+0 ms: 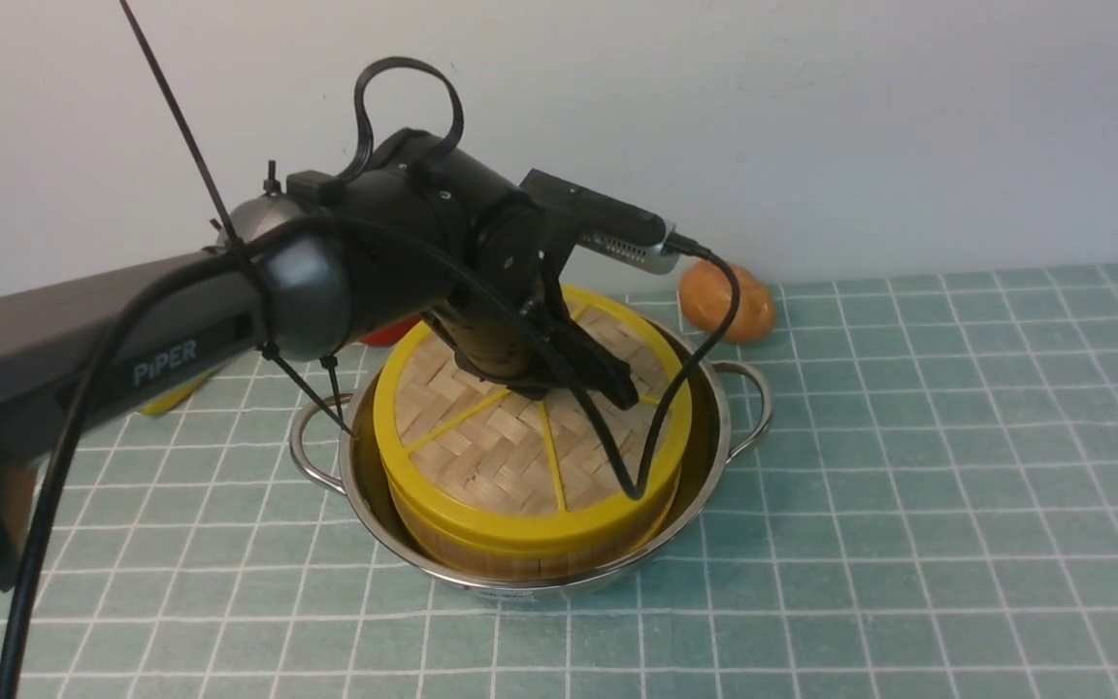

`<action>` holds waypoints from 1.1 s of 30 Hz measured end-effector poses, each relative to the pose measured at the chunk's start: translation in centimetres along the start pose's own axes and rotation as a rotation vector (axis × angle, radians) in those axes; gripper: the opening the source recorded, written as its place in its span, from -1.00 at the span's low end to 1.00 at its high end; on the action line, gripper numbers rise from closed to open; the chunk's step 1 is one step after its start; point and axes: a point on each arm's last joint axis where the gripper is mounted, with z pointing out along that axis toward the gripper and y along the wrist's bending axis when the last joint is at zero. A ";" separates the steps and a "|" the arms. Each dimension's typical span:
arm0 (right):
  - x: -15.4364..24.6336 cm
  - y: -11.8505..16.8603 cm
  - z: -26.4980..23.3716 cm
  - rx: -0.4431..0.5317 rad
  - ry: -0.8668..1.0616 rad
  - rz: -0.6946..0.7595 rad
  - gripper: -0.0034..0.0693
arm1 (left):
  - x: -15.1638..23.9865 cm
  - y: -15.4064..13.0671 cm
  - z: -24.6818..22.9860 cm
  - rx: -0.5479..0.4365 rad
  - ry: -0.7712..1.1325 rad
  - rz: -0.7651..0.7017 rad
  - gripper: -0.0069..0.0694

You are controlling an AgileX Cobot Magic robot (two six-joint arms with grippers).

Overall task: Place the steamer in the pot on the blue tablecloth, and put the lid on the steamer.
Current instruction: 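Place the yellow bamboo steamer lid onto the steamer in the pot with the left gripper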

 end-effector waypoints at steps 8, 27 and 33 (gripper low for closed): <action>0.0 0.0 0.0 0.000 0.000 0.000 0.08 | 0.0 0.0 0.0 -0.002 0.001 -0.001 -0.52; 0.0 0.0 0.0 0.000 0.000 -0.003 0.08 | -0.3 0.4 -1.6 -0.006 -0.024 -0.006 0.08; 0.0 -0.3 -0.2 0.035 -0.005 -0.054 0.06 | -2.0 2.6 -12.1 -0.022 -0.220 -0.018 0.72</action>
